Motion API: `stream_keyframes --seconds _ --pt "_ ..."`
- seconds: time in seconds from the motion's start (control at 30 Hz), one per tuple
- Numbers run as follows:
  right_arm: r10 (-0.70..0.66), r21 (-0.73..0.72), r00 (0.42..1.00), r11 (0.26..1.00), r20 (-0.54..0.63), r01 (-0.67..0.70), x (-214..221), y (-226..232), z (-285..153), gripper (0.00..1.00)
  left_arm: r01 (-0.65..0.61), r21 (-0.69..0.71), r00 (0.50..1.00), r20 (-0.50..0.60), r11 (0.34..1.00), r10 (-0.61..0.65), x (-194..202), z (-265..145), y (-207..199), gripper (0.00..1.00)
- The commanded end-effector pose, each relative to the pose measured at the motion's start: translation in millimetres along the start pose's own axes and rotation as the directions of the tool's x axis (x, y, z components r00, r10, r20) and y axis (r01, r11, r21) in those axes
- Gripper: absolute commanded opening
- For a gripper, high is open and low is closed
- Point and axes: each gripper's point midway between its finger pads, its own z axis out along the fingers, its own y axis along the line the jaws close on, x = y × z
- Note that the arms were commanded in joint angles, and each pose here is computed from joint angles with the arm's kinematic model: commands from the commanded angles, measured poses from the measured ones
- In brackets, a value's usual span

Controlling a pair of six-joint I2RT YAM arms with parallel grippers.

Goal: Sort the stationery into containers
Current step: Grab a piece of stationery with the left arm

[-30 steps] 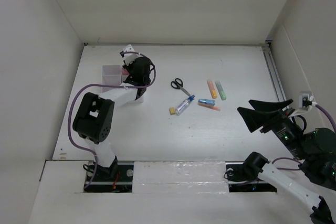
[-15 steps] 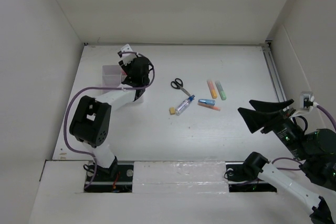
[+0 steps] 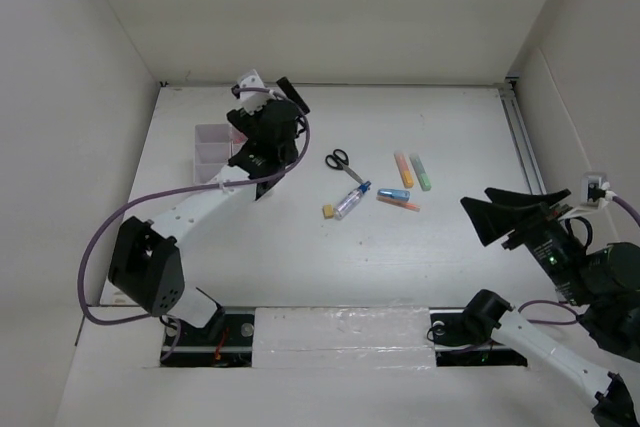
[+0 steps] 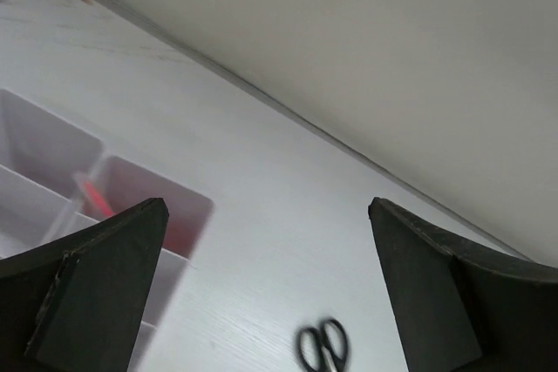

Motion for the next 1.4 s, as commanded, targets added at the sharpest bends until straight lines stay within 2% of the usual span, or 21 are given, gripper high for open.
stream_keyframes --seconds 0.0,0.03,0.1,0.13,0.17,0.23,0.27,0.3,0.33,0.37,0.4,0.53,0.67,0.73,0.77,0.83,0.87,0.97,1.13,1.3,1.37 --pt "0.035 0.164 0.995 0.985 0.089 -0.049 -28 -23 -7 1.00 0.104 0.070 0.987 -0.133 0.992 -0.094 -5 -34 -42 1.00" --pt "0.022 0.230 0.993 0.972 0.112 -0.048 -32 -35 -11 1.00 0.153 0.060 0.960 -0.246 0.986 -0.134 19 -50 -57 1.00" --pt "0.021 0.257 0.989 0.965 0.148 -0.059 -41 -41 -18 1.00 0.198 0.038 0.913 -0.370 0.979 -0.171 52 -68 -69 1.00" --pt "0.026 0.263 0.983 0.962 0.180 -0.073 -49 -42 -24 1.00 0.166 0.023 0.880 -0.454 0.986 -0.137 89 -86 -72 1.00" --pt "0.012 0.311 0.981 0.948 0.192 -0.073 -52 -51 -28 1.00 0.252 -0.005 0.827 -0.519 0.968 -0.218 110 -101 -87 1.00" --pt "0.001 0.347 0.980 0.935 0.199 -0.072 -58 -55 -30 1.00 0.298 0.012 0.773 -0.590 0.955 -0.234 133 -126 -116 1.00" --pt "-0.009 0.368 0.982 0.928 0.187 -0.062 -57 -58 -31 1.00 0.222 0.012 0.749 -0.643 0.975 -0.162 174 -149 -119 1.00" --pt "0.004 0.367 0.979 0.927 0.204 -0.080 -61 -57 -33 1.00 0.253 0.022 0.723 -0.668 0.967 -0.174 172 -159 -143 1.00" --pt "0.004 0.367 0.979 0.927 0.204 -0.081 -63 -57 -35 1.00 0.264 -0.018 0.694 -0.691 0.964 -0.203 185 -167 -150 1.00" --pt "0.007 0.357 0.980 0.931 0.198 -0.078 -62 -55 -35 1.00 0.210 -0.035 0.675 -0.718 0.977 -0.170 216 -171 -148 1.00" --pt "0.018 0.330 0.978 0.940 0.206 -0.087 -64 -50 -36 1.00 0.195 -0.046 0.619 -0.769 0.980 -0.160 232 -181 -150 0.98" --pt "0.060 0.268 0.974 0.956 0.221 -0.120 -61 -45 -43 1.00 0.218 -0.080 0.503 -0.845 0.973 -0.182 266 -195 -172 0.92" --pt "0.086 0.213 0.973 0.968 0.214 -0.132 -59 -37 -45 1.00 0.140 -0.135 0.487 -0.853 0.981 -0.187 287 -200 -161 0.91" --pt "0.103 0.191 0.968 0.970 0.227 -0.148 -62 -33 -47 1.00 0.110 -0.151 0.487 -0.854 0.982 -0.186 295 -200 -153 0.87" --pt "0.102 0.186 0.972 0.972 0.210 -0.142 -57 -33 -45 1.00 0.105 -0.164 0.463 -0.865 0.981 -0.194 301 -204 -152 0.85" --pt "0.109 0.165 0.970 0.975 0.219 -0.147 -60 -30 -47 1.00 0.068 -0.181 0.454 -0.870 0.981 -0.192 311 -206 -142 0.82" --pt "0.111 0.156 0.971 0.977 0.212 -0.146 -59 -28 -47 1.00 0.063 -0.204 0.453 -0.866 0.977 -0.210 313 -206 -140 0.75" --pt "0.120 0.126 0.968 0.980 0.218 -0.150 -60 -23 -48 1.00 -0.004 -0.244 0.465 -0.859 0.970 -0.214 321 -204 -130 0.72" --pt "0.128 0.100 0.967 0.983 0.221 -0.153 -57 -22 -52 1.00 -0.035 -0.281 0.489 -0.842 0.959 -0.228 319 -199 -135 0.70" --pt "0.113 0.091 0.969 0.987 0.221 -0.135 -58 -21 -54 1.00 -0.084 -0.336 0.501 -0.828 0.938 -0.252 332 -195 -117 0.62" --pt "0.112 0.091 0.969 0.987 0.221 -0.135 -58 -21 -54 1.00 -0.104 -0.350 0.504 -0.825 0.931 -0.254 337 -195 -110 0.55"
